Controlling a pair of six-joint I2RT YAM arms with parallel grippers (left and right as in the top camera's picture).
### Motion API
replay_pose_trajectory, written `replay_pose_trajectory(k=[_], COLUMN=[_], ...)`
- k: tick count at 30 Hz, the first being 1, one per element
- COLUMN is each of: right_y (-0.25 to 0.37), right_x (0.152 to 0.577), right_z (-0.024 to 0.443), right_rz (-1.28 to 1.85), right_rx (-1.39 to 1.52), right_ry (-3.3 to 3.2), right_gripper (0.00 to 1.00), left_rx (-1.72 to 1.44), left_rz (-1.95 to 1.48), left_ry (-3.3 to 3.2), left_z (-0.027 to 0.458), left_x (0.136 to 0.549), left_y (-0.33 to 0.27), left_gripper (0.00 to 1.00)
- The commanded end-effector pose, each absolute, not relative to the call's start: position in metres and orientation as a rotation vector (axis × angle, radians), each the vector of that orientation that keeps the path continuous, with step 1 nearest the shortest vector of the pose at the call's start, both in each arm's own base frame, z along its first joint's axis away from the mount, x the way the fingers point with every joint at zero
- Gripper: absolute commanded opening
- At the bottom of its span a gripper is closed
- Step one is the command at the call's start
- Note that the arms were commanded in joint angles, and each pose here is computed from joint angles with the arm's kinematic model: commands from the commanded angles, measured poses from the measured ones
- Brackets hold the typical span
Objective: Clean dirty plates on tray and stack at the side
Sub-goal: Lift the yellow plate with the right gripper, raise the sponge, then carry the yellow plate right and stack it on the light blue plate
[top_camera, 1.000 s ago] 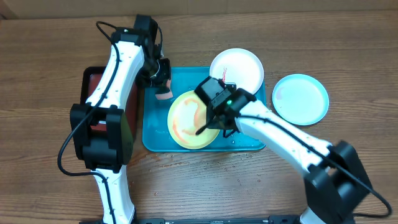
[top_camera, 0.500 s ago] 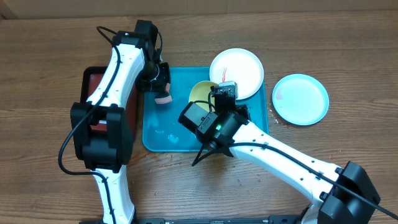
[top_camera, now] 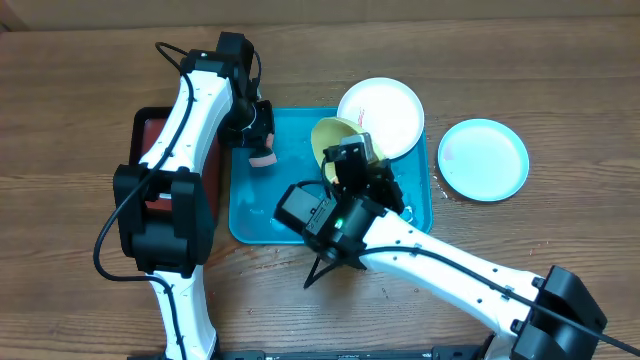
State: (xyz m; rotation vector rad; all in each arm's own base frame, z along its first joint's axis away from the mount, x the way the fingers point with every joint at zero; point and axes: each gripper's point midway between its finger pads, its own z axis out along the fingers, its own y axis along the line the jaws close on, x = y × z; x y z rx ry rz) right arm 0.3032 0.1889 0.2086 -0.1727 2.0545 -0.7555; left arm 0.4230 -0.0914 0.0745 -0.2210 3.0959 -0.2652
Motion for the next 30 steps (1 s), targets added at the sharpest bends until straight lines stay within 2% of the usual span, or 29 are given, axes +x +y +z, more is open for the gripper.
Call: replay_pose_trajectory(k=[1, 9, 19, 25, 30], right_y=[0.193, 0.205, 0.207, 0.211, 0.208], right_x=[0.303, 0.289, 0.287, 0.289, 0.288], right_z=[0.252, 0.289, 0.289, 0.259, 0.214], right_rz=[-0.767, -0.839, -0.834, -0.743, -0.62], right_rx=[-0.128, -0.164, -0.176, -0.181, -0.162], right_ry=[1.876, 1.651, 1.65, 1.819, 2.097], right_gripper=[0.04, 0.04, 0.04, 0.04, 0.04], left_rx=[-0.244, -0.244, -0.244, -0.244, -0.243], left_rz=[-0.257, -0.256, -0.256, -0.256, -0.256], left_ry=[3.09, 3.091, 3.091, 3.091, 3.092], left_z=[0.077, 0.077, 0.077, 0.077, 0.077], left_x=[0.421, 0.421, 0.421, 0.421, 0.421], left_y=[-0.091, -0.091, -0.091, -0.091, -0.091], left_gripper=[0.04, 0.04, 0.04, 0.04, 0.04])
